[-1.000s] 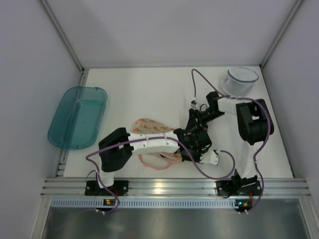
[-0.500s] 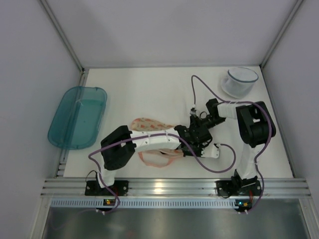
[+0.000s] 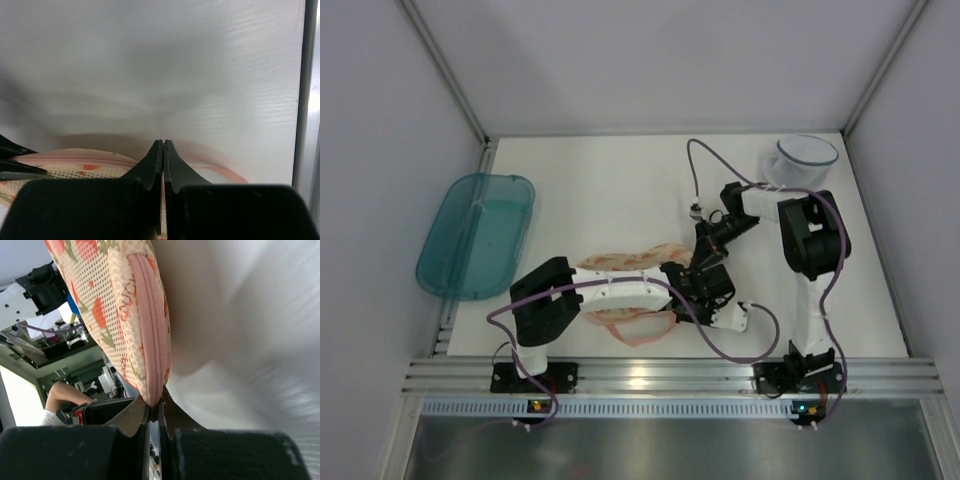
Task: Place the bra in the laundry bag and zip it closed
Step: Zip the zipper on the laundry bag.
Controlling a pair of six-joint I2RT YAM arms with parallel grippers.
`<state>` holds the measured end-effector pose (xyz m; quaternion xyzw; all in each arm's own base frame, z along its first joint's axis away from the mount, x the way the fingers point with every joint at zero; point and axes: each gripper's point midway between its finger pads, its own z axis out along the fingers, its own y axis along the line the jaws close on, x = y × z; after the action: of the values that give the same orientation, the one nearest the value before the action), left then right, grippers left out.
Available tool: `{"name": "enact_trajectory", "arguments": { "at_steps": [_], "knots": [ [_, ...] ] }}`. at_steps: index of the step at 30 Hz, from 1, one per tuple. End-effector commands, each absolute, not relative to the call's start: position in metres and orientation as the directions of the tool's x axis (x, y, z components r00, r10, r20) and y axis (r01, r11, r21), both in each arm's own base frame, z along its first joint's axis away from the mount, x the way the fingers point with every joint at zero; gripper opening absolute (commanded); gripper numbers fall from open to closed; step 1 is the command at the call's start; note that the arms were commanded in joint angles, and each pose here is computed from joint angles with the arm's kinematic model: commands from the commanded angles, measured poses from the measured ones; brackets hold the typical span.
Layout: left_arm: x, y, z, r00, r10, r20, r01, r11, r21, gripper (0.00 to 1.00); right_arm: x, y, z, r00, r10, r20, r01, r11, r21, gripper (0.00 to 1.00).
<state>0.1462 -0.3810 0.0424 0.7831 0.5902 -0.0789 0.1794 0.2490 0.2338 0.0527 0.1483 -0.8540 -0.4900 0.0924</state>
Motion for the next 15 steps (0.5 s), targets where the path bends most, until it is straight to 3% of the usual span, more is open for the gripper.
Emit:
{"name": "enact_trajectory", "arguments": {
  "at_steps": [1,4,5,6,7,9,10,15],
  "knots": [
    [0.101,-0.386,0.058,0.311,0.847,-0.432,0.949,-0.297,0.101,0.0,0.292,0.238,0.068,-0.925,-0.353,-0.139,-0.292,0.43,0.854,0.0],
    [0.097,-0.383,0.054,0.298,0.856,-0.424,0.954,-0.288,0.088,0.0,0.299,0.241,0.07,-0.925,-0.359,-0.127,-0.283,0.427,0.859,0.0],
    [0.101,-0.383,0.053,0.288,0.862,-0.417,0.957,-0.274,0.094,0.0,0.297,0.241,0.074,-0.925,-0.359,-0.127,-0.282,0.423,0.861,0.07],
    [0.106,-0.387,0.056,0.282,0.861,-0.423,0.959,-0.263,0.105,0.0,0.293,0.24,0.073,-0.927,-0.357,-0.116,-0.273,0.428,0.862,0.22],
    [0.113,-0.395,0.064,0.273,0.855,-0.441,0.962,-0.244,0.123,0.0,0.29,0.239,0.08,-0.925,-0.356,-0.13,-0.286,0.43,0.857,0.51],
    [0.131,-0.402,0.07,0.248,0.86,-0.446,0.968,-0.2,0.152,0.0,0.281,0.23,0.075,-0.933,-0.34,-0.12,-0.277,0.46,0.844,0.66],
    [0.139,-0.411,0.075,0.241,0.855,-0.459,0.969,-0.183,0.167,0.0,0.28,0.227,0.084,-0.933,-0.331,-0.142,-0.291,0.463,0.837,0.8],
    [0.169,-0.425,0.08,0.195,0.864,-0.464,0.972,-0.108,0.207,0.0,0.273,0.196,0.085,-0.96,-0.255,-0.115,-0.239,0.536,0.81,0.83]
  ]
}}
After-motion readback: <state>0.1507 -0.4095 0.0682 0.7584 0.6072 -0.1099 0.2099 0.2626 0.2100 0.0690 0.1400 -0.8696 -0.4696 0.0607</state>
